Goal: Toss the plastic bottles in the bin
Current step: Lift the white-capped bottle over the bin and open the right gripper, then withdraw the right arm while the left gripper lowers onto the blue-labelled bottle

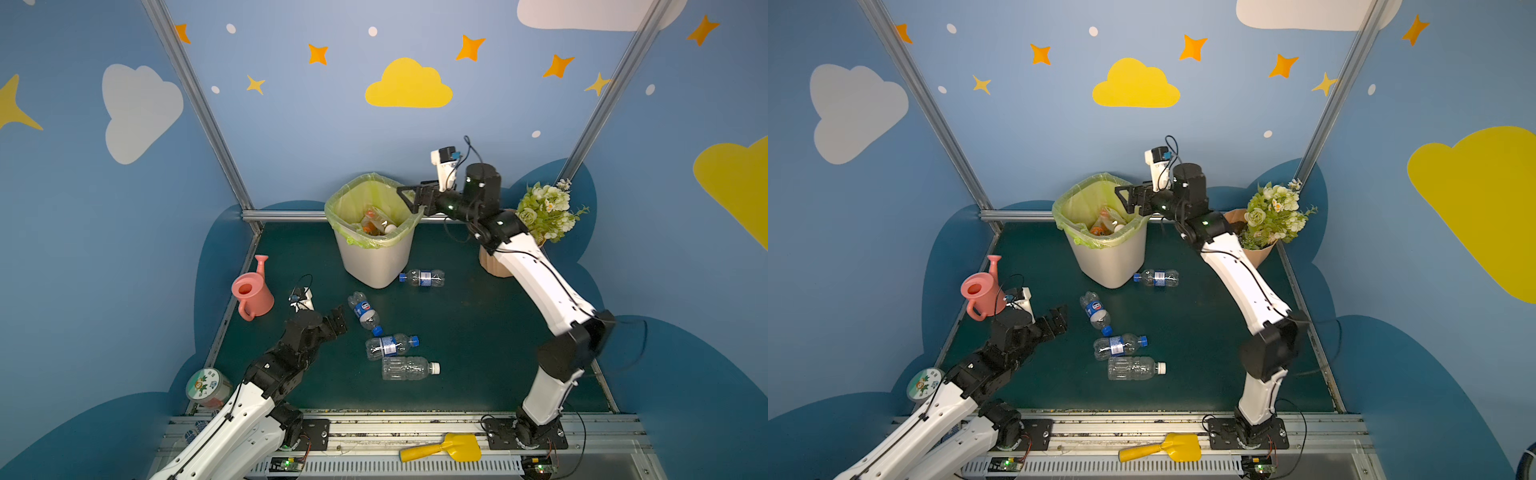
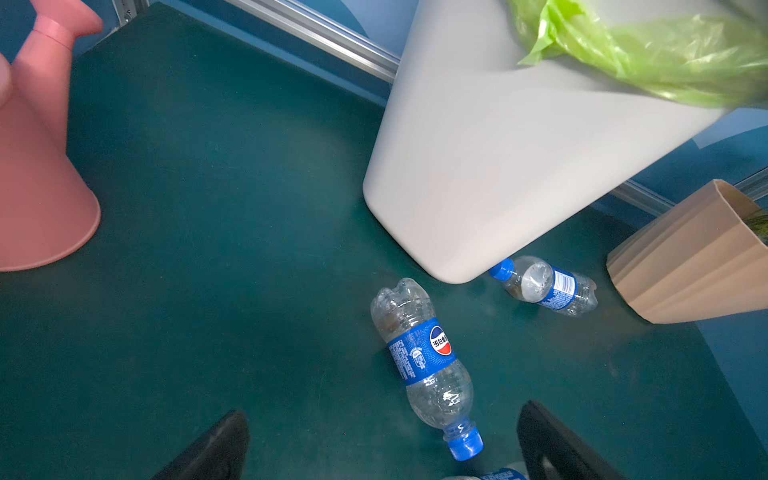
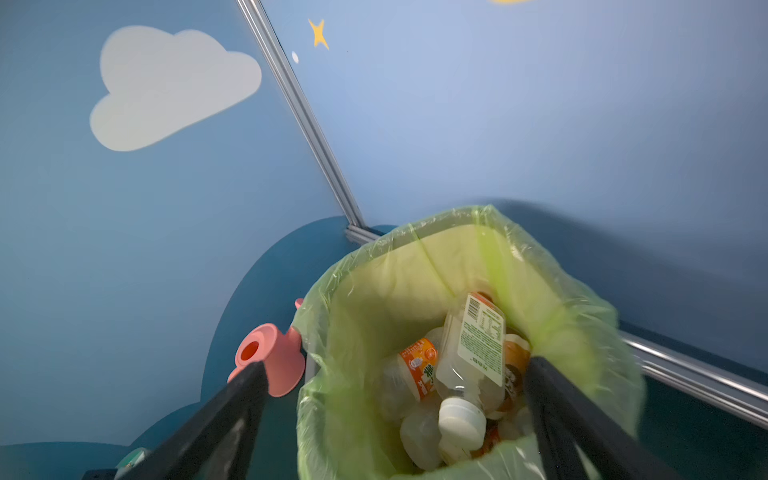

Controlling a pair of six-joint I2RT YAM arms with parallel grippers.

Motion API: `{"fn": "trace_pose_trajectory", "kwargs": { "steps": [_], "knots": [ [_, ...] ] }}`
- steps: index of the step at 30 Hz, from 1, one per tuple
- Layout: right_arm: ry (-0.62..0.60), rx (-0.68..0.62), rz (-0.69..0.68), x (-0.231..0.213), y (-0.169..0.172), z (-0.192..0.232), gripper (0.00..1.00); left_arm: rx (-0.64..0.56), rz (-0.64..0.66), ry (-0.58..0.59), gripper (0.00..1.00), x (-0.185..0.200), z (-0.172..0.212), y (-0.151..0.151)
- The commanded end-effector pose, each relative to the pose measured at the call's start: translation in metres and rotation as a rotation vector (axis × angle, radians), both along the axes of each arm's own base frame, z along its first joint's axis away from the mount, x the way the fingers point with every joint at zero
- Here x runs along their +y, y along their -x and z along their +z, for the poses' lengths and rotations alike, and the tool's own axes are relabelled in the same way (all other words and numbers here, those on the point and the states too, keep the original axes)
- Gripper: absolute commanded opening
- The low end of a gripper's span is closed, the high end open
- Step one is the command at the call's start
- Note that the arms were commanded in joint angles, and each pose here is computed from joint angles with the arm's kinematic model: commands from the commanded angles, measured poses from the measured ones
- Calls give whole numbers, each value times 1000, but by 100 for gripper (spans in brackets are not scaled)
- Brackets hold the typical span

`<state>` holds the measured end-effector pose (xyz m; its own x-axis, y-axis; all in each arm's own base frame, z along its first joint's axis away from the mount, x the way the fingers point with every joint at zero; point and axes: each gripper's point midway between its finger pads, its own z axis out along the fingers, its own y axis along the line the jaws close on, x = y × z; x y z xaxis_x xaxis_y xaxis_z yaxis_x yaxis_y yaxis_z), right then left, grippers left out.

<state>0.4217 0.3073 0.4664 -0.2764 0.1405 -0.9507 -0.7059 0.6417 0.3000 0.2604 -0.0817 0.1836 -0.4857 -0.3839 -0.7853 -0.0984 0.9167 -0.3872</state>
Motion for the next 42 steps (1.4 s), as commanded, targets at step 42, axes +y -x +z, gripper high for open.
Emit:
{"fn": "trace_pose_trajectory", "kwargs": {
  "steps": [42],
  "knots": [
    [72,553,-496,-183,89,-270,94,355,0,302,96,-72,-83,-60]
  ]
}}
